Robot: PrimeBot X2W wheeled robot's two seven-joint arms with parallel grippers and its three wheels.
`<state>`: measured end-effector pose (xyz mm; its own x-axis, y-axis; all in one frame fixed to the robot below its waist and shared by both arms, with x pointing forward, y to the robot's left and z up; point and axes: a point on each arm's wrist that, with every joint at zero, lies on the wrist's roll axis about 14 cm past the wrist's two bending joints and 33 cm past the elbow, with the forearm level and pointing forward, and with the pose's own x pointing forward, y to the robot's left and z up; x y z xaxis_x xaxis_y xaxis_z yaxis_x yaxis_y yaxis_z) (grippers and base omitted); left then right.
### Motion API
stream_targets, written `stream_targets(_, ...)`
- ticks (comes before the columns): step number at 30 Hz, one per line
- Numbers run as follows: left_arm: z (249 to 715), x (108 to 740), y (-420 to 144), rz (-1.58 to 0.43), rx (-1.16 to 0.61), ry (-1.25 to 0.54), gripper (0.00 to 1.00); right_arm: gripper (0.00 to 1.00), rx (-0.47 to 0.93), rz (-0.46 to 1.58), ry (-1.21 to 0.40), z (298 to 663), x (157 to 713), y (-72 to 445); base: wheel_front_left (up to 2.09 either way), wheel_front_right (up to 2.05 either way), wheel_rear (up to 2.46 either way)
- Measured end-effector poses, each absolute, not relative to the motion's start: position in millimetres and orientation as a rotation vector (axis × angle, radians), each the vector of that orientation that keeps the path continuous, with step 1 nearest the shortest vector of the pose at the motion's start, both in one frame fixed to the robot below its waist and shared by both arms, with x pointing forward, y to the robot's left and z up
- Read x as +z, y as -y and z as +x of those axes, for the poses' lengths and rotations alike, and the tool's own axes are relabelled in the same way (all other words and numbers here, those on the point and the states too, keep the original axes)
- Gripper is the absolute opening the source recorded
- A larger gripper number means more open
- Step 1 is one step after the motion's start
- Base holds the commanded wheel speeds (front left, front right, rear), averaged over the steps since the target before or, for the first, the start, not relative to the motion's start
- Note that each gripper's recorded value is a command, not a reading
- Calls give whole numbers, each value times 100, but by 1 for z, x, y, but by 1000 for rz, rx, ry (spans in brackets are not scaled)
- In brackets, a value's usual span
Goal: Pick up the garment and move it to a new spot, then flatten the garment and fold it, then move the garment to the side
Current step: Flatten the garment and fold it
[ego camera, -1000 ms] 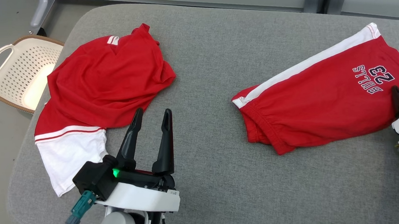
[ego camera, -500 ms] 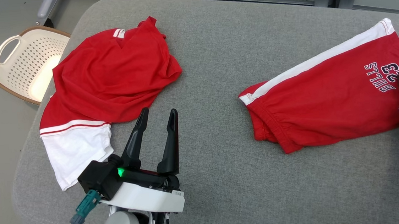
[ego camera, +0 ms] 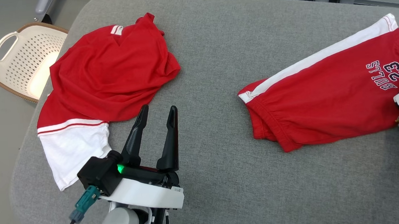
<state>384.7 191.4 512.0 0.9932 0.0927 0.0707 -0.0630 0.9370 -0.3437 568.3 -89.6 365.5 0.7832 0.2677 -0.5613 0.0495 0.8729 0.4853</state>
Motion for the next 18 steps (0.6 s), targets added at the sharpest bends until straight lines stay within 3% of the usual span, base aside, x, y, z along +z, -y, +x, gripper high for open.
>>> stream_targets(11, 389, 520, -176, -353, 25, 108, 100, 0, 13, 592, -499, 547, 385, 133, 0, 0, 0)
stream_targets(18, 390, 523, -157, -361, -33, 112, 100, 0, -150, 616, -397, 515, 389, 201, 0, 0, 0)
